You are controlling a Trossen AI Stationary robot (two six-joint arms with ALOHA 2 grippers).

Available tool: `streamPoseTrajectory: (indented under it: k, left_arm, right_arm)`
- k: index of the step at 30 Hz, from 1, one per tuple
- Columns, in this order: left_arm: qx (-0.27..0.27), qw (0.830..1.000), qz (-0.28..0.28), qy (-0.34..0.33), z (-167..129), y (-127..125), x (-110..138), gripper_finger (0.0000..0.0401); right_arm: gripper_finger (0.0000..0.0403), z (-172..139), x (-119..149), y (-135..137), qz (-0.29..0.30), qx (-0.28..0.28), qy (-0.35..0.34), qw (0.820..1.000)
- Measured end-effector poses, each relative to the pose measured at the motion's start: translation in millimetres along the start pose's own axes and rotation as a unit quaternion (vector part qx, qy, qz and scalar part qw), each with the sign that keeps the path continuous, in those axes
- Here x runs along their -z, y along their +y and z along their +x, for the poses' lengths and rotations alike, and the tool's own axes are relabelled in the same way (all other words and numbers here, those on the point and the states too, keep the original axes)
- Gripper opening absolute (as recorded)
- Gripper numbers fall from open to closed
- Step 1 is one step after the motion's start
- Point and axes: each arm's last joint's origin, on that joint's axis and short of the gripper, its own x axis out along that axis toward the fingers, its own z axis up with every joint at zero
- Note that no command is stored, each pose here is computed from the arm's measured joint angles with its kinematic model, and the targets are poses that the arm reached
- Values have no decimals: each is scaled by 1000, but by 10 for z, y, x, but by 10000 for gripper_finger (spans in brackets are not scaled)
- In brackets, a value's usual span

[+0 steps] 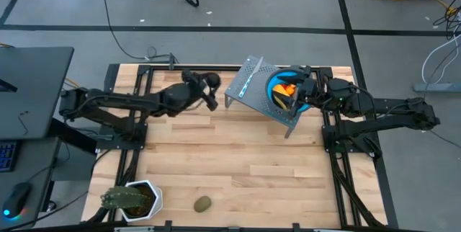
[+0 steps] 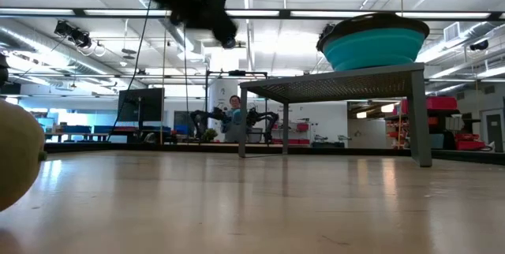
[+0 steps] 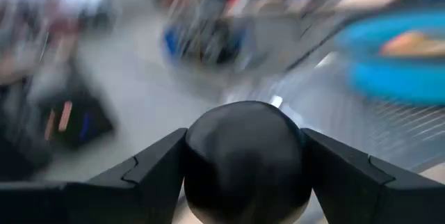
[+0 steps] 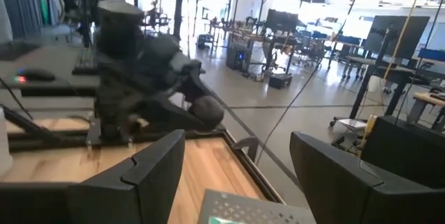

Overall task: Pick & Place Fruit
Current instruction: Put the black plum in the blue strainer bowl on the shelf

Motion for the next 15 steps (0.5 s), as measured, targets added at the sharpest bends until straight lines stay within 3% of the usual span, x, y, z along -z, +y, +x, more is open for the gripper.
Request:
streamPoseTrajectory:
  k: [3,8,15]
  left_arm:
    - [51,989,98,-98,-66,-109,-185,276]
    - [122,931,270,-212,-144,-240,-288,269]
    - [152,899,329,-244,-227,-339,-290,269]
  right_arm:
    - [272,40,6,18,19,-8,-3,1000]
    - [272,194,25,98,39,-58,-24,997]
    - [274,467,163,227,29,-105,-23,994]
